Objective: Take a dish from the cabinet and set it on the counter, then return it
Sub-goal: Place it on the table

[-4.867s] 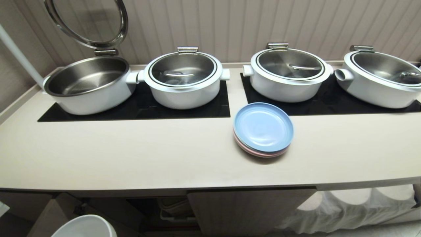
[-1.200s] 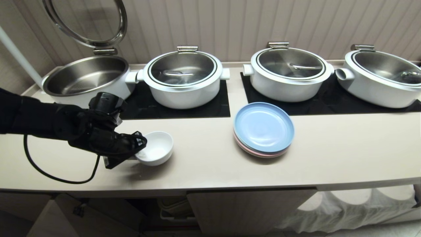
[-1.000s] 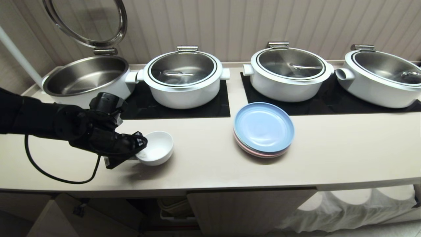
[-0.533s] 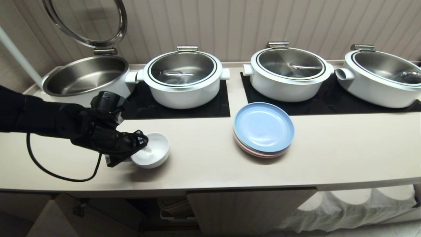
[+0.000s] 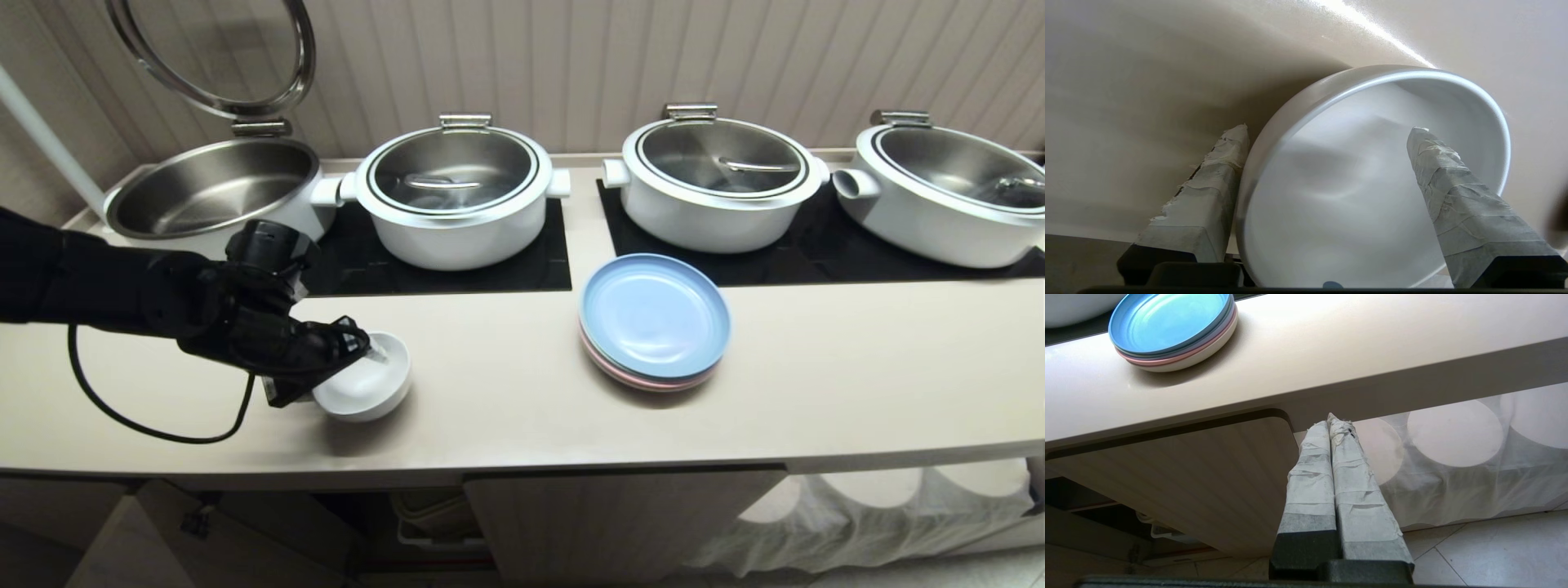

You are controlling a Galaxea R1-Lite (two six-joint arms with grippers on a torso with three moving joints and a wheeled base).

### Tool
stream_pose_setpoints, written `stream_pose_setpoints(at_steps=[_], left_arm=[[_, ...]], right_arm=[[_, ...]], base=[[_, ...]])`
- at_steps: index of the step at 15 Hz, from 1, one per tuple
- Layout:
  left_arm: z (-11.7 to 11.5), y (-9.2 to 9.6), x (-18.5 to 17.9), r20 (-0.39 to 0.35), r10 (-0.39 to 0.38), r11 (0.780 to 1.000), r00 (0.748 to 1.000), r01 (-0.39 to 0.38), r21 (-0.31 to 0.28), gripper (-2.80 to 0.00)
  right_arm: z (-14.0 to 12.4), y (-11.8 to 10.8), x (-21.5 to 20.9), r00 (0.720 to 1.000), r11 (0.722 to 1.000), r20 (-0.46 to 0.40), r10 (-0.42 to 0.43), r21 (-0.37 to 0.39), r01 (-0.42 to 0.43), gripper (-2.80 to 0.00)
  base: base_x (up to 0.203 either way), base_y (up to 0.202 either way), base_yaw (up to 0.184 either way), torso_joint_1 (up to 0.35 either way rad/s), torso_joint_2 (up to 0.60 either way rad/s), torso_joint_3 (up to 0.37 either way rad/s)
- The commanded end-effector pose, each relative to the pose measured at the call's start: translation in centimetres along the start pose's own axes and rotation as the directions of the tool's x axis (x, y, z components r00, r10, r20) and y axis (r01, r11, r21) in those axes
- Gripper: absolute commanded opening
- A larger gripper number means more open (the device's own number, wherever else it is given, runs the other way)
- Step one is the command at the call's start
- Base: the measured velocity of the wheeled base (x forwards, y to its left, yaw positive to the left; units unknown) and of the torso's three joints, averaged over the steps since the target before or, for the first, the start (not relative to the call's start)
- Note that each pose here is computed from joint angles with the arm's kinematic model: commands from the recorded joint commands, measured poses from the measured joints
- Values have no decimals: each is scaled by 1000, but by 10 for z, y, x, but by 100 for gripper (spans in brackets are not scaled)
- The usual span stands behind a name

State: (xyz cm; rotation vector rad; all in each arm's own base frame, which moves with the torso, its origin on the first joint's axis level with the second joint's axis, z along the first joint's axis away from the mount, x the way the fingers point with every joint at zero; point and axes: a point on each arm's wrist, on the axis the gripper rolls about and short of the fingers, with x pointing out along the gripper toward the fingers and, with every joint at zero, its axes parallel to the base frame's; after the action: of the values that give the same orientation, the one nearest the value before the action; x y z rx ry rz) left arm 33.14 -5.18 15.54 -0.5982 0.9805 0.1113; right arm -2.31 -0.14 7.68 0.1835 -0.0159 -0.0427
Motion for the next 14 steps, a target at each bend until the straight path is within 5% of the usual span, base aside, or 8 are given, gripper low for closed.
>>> stream_pose_setpoints(at_steps=[1, 7, 14], left_arm=[[0, 0, 1, 5, 11, 1000, 1000, -11, -2, 0], [6, -6, 7, 110, -22, 1000, 994, 21, 9, 0], [10, -12, -2, 135, -48, 999, 990, 47, 13, 0]], right_arm=[[0, 0, 0, 1000, 1000, -1, -1, 1, 1, -280], [0, 0, 0, 1000, 1000, -1, -1, 1, 1, -280], [0, 0, 0, 1000, 1000, -1, -1, 1, 1, -280]], base=[[0, 0, 0, 0, 0, 0], [0, 0, 0, 0, 0, 0], [0, 0, 0, 0, 0, 0]])
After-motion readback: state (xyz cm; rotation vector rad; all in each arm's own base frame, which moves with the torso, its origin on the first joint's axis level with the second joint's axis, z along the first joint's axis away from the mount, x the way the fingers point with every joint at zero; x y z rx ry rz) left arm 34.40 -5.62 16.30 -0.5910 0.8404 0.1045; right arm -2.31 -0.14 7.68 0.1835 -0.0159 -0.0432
